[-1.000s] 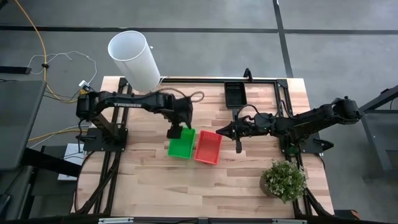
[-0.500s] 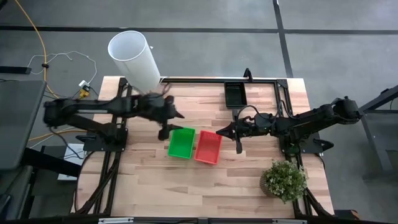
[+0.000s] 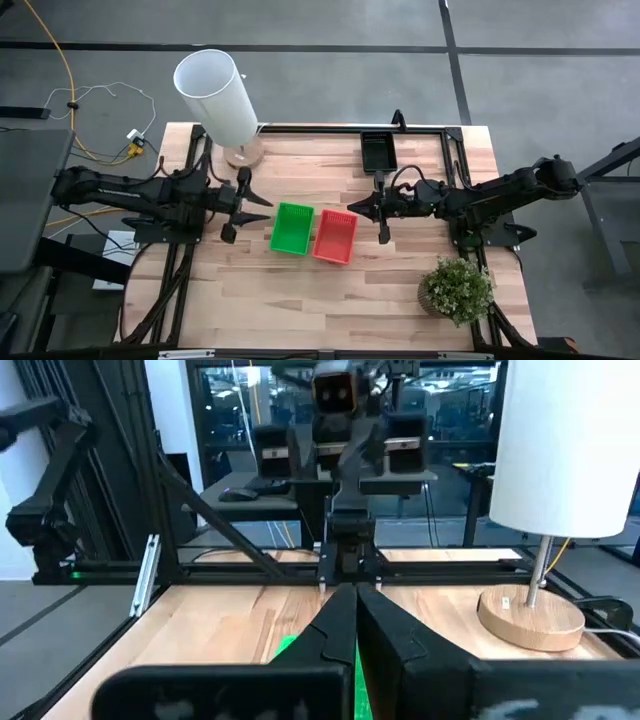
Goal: Stack baskets by color
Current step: Return to Home Position
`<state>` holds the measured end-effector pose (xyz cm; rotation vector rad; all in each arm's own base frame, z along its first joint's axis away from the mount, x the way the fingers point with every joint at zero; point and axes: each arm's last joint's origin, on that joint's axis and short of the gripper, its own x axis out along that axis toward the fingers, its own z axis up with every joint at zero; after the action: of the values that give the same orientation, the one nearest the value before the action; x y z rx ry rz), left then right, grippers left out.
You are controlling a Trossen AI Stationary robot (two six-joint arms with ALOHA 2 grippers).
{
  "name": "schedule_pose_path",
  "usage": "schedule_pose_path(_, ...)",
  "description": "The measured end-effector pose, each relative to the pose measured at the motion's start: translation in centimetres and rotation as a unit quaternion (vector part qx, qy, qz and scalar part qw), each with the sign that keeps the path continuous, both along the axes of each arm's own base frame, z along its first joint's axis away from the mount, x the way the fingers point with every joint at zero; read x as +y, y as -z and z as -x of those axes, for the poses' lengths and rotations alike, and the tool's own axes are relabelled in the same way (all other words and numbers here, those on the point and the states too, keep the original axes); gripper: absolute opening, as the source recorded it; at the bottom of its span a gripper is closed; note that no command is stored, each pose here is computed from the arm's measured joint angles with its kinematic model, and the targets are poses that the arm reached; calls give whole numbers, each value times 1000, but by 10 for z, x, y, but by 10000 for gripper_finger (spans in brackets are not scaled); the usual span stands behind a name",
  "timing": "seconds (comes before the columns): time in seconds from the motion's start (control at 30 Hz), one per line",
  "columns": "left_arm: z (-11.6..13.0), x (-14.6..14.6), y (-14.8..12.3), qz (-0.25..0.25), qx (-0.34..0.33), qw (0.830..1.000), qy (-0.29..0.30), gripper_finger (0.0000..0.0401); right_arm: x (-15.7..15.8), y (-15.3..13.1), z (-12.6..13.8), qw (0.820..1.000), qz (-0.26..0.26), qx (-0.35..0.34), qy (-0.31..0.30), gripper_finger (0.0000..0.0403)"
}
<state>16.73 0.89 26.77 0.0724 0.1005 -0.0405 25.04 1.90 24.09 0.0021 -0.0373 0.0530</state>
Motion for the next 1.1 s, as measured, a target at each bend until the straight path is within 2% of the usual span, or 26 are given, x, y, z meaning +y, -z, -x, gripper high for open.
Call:
schedule_pose_path(0.17, 12, -5, 9, -12, -16, 1000, -3, 36, 0, -2, 0, 1000, -1, -10, 0, 0)
schedule_pose_path(0.23, 17, -5, 9, -15, -31, 999, -3, 10, 0, -2, 0, 1000, -1, -10, 0, 0)
schedule_pose_path(0.5, 28, -2, 3, -18, -64, 997, -25, 2, -1, -2, 0, 1000, -13, -11, 22, 0)
schedule_pose_path(0.77, 29, -2, 4, -18, -61, 998, -24, 0, -2, -4, 2, 1000, -14, -10, 21, 0)
schedule_pose_path(1.1, 35, -1, 20, -29, -5, 999, -31, 0, -5, -29, 37, 999, -1, -1, 38, 0)
